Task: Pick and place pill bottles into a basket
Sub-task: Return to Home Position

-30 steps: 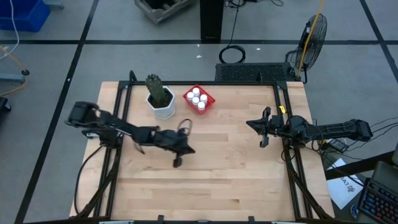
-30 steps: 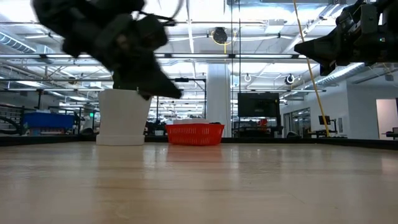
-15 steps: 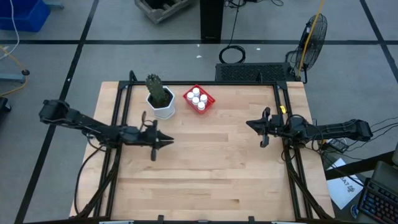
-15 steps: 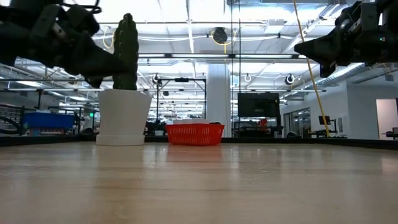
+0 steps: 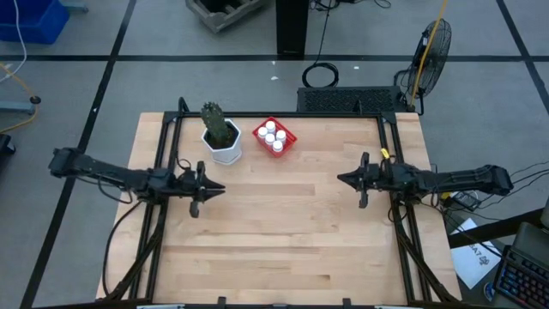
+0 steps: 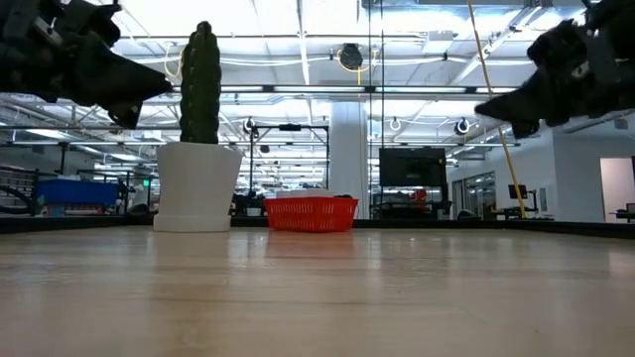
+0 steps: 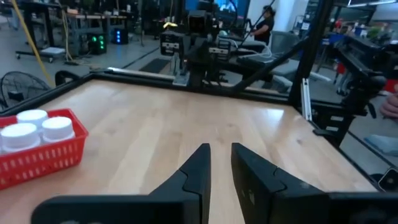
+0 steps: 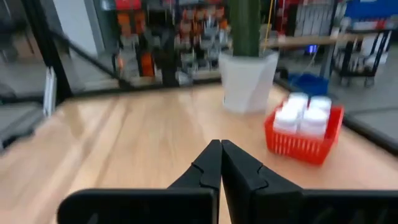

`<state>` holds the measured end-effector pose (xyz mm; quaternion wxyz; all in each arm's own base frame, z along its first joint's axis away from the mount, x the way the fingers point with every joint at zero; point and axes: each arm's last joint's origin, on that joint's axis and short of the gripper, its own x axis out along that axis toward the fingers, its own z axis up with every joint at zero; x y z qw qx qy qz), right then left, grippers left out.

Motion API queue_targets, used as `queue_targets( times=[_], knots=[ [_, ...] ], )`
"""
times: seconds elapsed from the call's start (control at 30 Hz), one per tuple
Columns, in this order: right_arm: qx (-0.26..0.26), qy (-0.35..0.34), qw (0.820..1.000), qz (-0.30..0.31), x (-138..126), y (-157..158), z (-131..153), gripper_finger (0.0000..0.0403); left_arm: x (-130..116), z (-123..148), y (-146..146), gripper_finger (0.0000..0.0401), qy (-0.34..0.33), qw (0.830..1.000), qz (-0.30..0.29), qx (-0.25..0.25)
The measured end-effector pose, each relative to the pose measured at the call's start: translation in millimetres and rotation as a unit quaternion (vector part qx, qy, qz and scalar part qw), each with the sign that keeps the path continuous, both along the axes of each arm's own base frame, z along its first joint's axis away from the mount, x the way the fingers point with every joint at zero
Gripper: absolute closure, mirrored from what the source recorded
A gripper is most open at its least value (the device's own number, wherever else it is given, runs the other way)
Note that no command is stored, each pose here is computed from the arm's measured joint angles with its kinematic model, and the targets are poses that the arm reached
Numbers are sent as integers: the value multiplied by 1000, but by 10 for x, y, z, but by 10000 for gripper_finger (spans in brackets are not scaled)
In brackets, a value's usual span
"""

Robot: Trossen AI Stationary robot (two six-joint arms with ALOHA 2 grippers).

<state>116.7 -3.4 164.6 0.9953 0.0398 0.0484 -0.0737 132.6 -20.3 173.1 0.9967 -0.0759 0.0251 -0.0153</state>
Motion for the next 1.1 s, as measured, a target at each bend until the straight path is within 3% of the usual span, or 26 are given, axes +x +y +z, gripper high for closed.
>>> queue_targets(
  times=[0.53,1.1],
  knots=[
    [-4,-45,999,0,-200,-2,74,399,-388,17,77,334,-14,1000,5,8],
    [-25,-55,998,-15,-201,-13,56,399,-387,4,85,334,-6,1000,19,-1]
  ],
)
